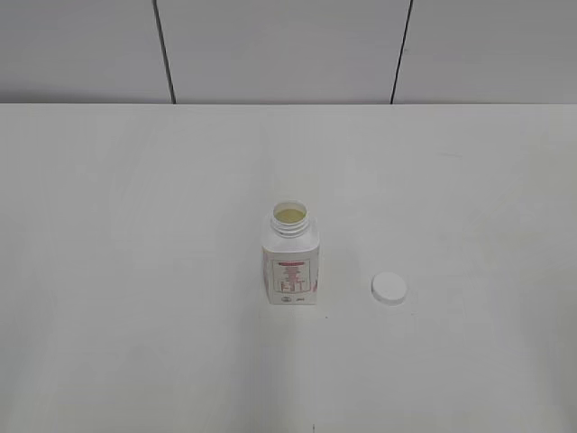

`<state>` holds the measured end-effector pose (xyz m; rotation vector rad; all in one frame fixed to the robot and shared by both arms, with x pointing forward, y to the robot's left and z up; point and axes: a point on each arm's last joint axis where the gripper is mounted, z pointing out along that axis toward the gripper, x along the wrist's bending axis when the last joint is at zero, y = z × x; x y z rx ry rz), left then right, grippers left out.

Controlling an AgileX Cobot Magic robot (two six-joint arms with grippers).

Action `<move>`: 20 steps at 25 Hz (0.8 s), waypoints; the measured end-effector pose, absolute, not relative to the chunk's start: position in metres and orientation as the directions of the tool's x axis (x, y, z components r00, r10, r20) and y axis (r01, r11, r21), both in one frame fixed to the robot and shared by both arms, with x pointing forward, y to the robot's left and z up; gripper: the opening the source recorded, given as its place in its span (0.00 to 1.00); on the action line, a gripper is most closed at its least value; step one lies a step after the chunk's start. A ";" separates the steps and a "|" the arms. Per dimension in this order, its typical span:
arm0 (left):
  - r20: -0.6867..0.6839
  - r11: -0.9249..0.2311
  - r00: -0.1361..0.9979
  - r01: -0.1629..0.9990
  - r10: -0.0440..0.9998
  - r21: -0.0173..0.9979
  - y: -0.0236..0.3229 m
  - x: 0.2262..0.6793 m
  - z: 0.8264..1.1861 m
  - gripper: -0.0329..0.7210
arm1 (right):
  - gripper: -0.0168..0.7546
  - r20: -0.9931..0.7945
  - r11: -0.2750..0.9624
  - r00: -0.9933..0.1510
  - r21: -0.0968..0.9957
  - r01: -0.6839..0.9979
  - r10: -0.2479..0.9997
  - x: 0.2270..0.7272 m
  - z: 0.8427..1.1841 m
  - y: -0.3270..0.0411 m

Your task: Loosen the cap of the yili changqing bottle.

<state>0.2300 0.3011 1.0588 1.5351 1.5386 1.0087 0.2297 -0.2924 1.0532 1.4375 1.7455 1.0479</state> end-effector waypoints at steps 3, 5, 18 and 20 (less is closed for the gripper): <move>0.033 -0.020 -0.022 0.429 0.999 0.903 0.301 0.230 1.058 0.66 | 0.79 0.007 0.086 -0.197 0.883 0.461 0.980 0.228 1.053 -0.293; 0.033 -0.020 -0.022 0.429 0.999 0.903 0.301 0.230 1.058 0.66 | 0.79 0.007 0.086 -0.197 0.883 0.461 0.980 0.228 1.053 -0.293; 0.033 -0.020 -0.022 0.428 0.999 0.903 0.301 0.230 1.059 0.61 | 0.79 0.007 0.082 -0.188 0.883 0.461 0.982 0.229 1.053 -0.293; 0.033 -0.020 -0.022 0.428 0.999 0.903 0.301 0.230 1.059 0.61 | 0.79 0.007 0.069 -0.159 0.883 0.464 0.987 0.229 1.053 -0.293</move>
